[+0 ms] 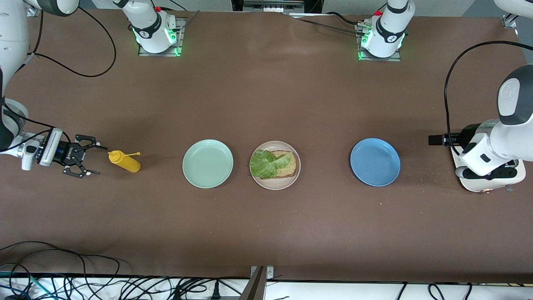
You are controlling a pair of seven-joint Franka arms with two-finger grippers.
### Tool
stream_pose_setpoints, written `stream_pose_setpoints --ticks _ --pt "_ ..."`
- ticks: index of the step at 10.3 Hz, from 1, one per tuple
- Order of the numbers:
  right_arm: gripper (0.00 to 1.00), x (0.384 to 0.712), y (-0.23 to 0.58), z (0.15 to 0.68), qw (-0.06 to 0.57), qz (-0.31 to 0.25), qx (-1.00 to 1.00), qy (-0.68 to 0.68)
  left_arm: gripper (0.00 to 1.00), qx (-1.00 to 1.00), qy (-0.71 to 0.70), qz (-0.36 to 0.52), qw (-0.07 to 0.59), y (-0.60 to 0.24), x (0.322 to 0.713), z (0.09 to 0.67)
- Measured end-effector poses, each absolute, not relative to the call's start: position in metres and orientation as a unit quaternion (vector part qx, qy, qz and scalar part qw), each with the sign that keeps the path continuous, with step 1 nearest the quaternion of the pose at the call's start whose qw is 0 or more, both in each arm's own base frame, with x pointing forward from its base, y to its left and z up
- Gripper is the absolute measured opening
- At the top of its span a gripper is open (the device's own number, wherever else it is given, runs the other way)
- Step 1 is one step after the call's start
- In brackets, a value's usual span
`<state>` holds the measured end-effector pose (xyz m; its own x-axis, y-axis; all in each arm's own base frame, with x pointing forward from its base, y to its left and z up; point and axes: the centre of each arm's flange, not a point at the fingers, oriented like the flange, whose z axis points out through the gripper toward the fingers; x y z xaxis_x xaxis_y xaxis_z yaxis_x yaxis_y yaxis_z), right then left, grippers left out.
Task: Make sandwich on beige plate with both arms
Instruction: 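Close the right gripper around the yellow squeeze bottle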
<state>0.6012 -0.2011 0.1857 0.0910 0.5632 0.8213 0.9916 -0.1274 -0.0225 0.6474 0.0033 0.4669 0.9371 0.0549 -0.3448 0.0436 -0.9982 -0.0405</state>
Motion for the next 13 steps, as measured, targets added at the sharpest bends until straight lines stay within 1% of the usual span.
stream_pose_setpoints --ticks 5,10,12,13 --pt "0.98 0.605 -0.183 0.161 0.328 -0.374 -0.664 -0.558 1.00 -0.984 -0.025 0.176 0.016 0.003 0.647 0.467" --pt "0.99 0.593 -0.161 0.129 0.354 -0.394 -0.666 -0.526 1.00 -0.984 -0.031 0.176 0.015 0.011 0.647 0.467" --pt "0.96 0.591 -0.152 0.124 0.359 -0.402 -0.665 -0.517 1.00 -0.984 -0.031 0.176 0.015 0.011 0.647 0.467" --pt "0.93 0.591 -0.148 0.121 0.358 -0.407 -0.663 -0.516 1.00 -0.984 -0.031 0.176 0.015 0.011 0.647 0.467"
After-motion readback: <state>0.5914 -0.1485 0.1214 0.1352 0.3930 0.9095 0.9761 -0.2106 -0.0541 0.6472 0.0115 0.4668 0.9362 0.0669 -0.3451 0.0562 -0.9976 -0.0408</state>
